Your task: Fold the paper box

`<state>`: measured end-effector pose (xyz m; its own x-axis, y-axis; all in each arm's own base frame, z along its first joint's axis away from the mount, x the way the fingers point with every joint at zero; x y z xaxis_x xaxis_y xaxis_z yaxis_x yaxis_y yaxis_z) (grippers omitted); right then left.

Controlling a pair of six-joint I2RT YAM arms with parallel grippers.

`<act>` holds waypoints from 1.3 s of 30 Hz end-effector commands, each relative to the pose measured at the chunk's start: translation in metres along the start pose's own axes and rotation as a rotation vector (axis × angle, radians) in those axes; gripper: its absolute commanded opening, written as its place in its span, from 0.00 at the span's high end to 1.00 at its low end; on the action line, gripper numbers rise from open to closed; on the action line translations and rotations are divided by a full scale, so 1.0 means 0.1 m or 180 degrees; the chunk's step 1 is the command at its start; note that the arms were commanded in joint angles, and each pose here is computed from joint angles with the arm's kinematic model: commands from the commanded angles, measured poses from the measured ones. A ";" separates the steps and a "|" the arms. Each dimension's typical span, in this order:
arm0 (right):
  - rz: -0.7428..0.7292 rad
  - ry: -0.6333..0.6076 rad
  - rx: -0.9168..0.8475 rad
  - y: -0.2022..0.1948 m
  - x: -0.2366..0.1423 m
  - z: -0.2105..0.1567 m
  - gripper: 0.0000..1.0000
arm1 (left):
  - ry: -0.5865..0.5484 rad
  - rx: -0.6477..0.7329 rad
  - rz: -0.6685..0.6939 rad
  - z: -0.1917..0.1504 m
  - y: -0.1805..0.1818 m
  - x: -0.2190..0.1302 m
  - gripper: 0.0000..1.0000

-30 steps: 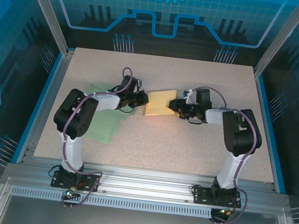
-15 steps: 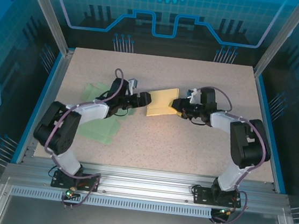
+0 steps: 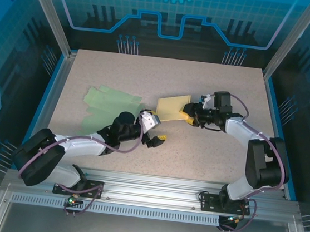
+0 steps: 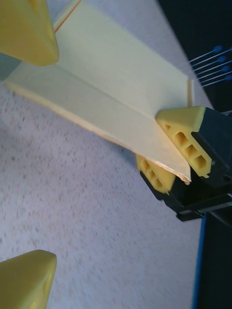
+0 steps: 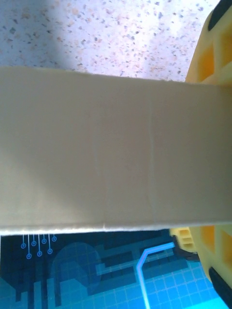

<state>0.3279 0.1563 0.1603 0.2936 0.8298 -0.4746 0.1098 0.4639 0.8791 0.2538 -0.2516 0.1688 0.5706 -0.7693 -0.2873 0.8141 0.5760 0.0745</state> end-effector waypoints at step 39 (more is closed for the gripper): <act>-0.0178 -0.0043 -0.0084 0.16 -0.37 -0.21 0.13 | 0.0804 0.1568 0.0921 0.11 0.17 0.31 0.69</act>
<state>0.3049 0.1524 0.1865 0.2738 0.8323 -0.4819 0.0928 0.4759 0.8746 0.2899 -0.2729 0.1558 0.8142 -0.4609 -0.3531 0.5661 0.4953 0.6589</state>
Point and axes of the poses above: each hand's point on the last joint's axis, 136 mm out from that joint toward the fingers, its own x axis out along the fingers, its own y axis along the line the jaws close on, z = x × y, the point moved 5 cm from there along -x, back along the fingers, and after that the axes turned 4 degrees about -x, right-handed, at the moved point
